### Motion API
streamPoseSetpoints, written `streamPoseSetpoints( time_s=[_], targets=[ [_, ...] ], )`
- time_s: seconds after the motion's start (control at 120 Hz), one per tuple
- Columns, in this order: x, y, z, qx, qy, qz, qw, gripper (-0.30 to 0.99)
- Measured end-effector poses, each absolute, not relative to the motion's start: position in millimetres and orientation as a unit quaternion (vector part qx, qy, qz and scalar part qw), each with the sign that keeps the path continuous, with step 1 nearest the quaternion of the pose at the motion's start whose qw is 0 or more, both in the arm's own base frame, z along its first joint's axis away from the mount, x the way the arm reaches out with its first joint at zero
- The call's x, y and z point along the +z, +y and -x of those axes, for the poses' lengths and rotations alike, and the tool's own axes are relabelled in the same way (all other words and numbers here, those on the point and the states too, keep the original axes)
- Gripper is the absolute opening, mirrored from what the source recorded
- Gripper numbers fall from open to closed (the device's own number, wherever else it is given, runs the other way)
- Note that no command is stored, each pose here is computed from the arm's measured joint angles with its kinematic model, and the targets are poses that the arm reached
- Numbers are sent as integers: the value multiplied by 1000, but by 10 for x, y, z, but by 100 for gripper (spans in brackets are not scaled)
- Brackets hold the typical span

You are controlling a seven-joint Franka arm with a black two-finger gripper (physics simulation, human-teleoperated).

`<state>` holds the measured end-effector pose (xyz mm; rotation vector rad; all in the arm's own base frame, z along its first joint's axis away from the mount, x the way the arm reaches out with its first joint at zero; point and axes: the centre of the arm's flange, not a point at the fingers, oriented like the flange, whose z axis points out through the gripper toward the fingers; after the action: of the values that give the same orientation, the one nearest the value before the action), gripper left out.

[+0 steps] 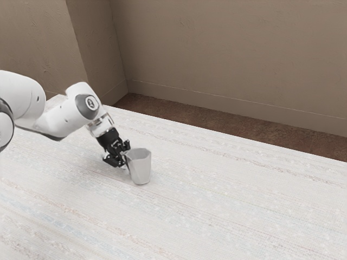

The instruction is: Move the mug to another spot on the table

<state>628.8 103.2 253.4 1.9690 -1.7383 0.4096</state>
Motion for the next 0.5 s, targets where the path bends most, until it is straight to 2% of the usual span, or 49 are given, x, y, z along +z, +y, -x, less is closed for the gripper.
streamPoseSetpoints(
  time_s=[0.3, 0.367, 0.5],
  targets=[
    [2351, 988, -6314, 145, -632, -720, 248, 2],
    [2316, 979, -6310, 143, -631, -720, 250, 7],
    [2284, 975, -6302, 140, -631, -720, 253, 27]
  ],
)
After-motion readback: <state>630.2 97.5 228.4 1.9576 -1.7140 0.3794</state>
